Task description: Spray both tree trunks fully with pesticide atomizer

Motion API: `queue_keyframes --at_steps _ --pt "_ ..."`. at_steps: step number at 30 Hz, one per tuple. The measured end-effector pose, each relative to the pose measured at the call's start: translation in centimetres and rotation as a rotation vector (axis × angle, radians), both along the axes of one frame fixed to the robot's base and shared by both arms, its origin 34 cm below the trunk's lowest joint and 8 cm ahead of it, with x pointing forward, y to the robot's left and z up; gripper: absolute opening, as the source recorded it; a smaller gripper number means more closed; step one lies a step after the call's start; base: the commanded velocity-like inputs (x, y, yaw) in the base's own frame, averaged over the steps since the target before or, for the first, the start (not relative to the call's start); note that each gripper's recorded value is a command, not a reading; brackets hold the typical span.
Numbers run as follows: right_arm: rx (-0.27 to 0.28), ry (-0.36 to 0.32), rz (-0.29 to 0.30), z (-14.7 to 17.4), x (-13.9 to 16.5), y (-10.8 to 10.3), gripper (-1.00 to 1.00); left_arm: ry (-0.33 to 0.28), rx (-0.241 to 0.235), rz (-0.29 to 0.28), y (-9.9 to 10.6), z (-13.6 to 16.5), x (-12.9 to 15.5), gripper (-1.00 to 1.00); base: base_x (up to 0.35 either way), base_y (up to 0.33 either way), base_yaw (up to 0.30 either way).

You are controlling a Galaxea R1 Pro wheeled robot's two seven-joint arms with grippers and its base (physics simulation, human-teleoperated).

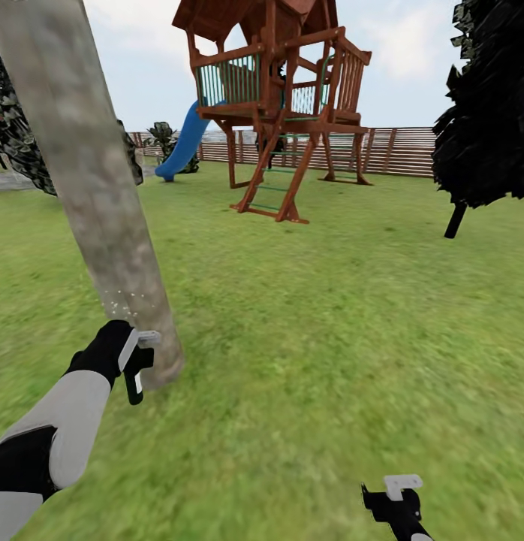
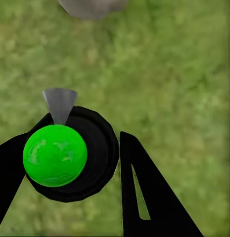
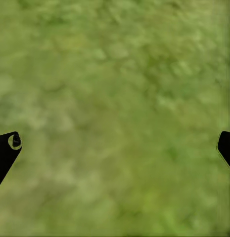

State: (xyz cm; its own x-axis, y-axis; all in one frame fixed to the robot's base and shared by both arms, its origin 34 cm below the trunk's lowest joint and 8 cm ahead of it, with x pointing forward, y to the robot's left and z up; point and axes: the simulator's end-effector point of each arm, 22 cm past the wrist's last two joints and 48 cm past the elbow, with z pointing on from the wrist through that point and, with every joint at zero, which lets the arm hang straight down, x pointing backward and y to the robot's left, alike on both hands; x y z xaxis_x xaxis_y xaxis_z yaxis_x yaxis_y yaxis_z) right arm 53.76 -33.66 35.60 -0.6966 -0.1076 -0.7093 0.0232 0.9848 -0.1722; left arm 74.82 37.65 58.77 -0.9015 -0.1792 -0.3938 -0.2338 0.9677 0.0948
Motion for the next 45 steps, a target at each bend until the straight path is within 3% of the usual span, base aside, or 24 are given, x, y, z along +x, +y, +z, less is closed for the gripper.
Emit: queue_keyframes --at_steps 12,21,28,45 --pt "0.000 -0.001 0.000 0.0 0.0 0.0 1.00 -0.027 0.001 -0.004 -0.2 1.7 1.2 -1.00 0.035 -0.272 0.269" --pt "-0.001 -0.003 -0.002 0.1 0.1 -0.1 1.00 -0.160 -0.006 -0.004 -0.4 10.4 6.8 -1.00 0.213 -0.193 0.228" --pt "-0.002 -0.002 0.000 0.1 0.1 -0.2 1.00 -0.142 0.002 -0.002 0.1 10.2 6.4 -1.00 0.041 -0.033 0.006" --pt "-0.002 0.000 0.001 0.0 0.1 -0.1 1.00 -0.126 -0.008 -0.005 -0.3 9.4 6.1 -1.00 0.045 -0.256 0.015"
